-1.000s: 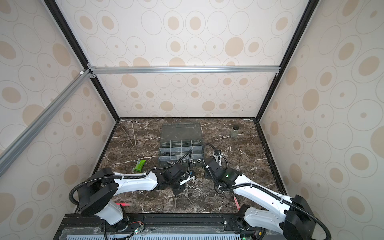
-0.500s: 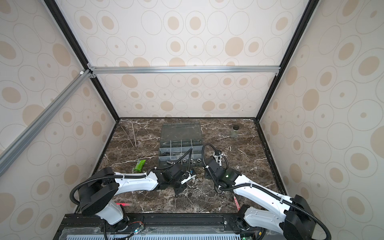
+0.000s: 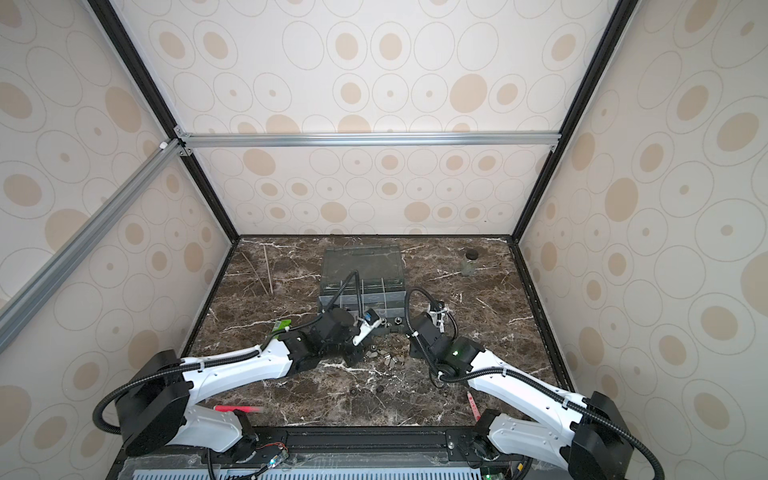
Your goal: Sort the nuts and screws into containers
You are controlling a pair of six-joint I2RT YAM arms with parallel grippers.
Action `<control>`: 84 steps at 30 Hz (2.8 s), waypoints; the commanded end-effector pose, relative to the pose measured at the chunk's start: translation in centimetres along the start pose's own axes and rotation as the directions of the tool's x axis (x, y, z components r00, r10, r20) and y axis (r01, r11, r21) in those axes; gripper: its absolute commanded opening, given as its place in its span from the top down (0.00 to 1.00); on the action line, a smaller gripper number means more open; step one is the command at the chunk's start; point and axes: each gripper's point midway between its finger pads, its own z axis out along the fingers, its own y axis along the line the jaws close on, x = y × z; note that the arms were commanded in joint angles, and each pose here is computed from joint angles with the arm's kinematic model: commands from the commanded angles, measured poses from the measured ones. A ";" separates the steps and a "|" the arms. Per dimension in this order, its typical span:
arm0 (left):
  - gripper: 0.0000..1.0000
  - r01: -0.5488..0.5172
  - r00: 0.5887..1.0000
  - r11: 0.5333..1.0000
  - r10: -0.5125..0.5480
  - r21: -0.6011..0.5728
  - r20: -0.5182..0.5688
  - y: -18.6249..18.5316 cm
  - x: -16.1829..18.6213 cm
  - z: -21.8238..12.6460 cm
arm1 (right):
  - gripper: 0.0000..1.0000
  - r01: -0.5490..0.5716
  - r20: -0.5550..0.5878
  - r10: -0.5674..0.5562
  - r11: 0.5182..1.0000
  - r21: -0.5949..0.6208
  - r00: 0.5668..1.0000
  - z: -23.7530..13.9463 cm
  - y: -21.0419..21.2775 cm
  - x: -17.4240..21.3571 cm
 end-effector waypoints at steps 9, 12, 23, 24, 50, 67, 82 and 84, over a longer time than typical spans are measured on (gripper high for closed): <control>0.88 0.349 0.909 0.937 -0.341 0.007 0.242 9.7 -5.5 -2.1 | 0.70 -0.044 0.024 0.044 0.999 0.017 0.999 -0.8 -1.2 -0.2; 0.88 0.394 0.895 0.918 -0.393 0.037 0.213 10.5 -5.2 -0.9 | 0.70 -0.042 0.024 0.042 0.999 0.020 0.999 -0.9 -1.2 -0.2; 0.86 0.485 0.863 0.872 -0.490 0.066 0.126 12.0 -3.8 2.8 | 0.70 -0.063 0.033 0.062 0.998 0.022 0.998 -1.2 -1.7 -0.2; 0.85 0.491 0.859 0.869 -0.495 0.067 0.128 12.1 -3.8 2.8 | 0.70 -0.065 0.035 0.064 0.998 0.021 0.997 -1.2 -1.8 -0.2; 0.48 0.515 0.822 0.853 -0.520 0.084 0.233 12.8 -5.2 0.0 | 0.70 -0.077 0.038 0.076 0.997 0.023 0.996 -1.2 -2.2 0.2; 0.40 0.396 0.776 0.909 -0.406 0.129 0.483 11.0 -9.2 -8.5 | 0.68 -0.068 -0.002 0.068 0.998 0.011 0.998 -0.6 -1.7 1.0; 0.31 0.436 0.726 0.900 -0.366 0.022 0.583 11.2 -6.5 -13.0 | 0.58 0.166 -0.307 -0.215 0.970 -0.177 0.927 0.3 4.7 9.1; 0.30 0.443 0.723 0.896 -0.367 0.015 0.586 11.3 -6.2 -13.2 | 0.57 0.204 -0.331 -0.265 0.956 -0.209 0.906 0.1 6.0 10.5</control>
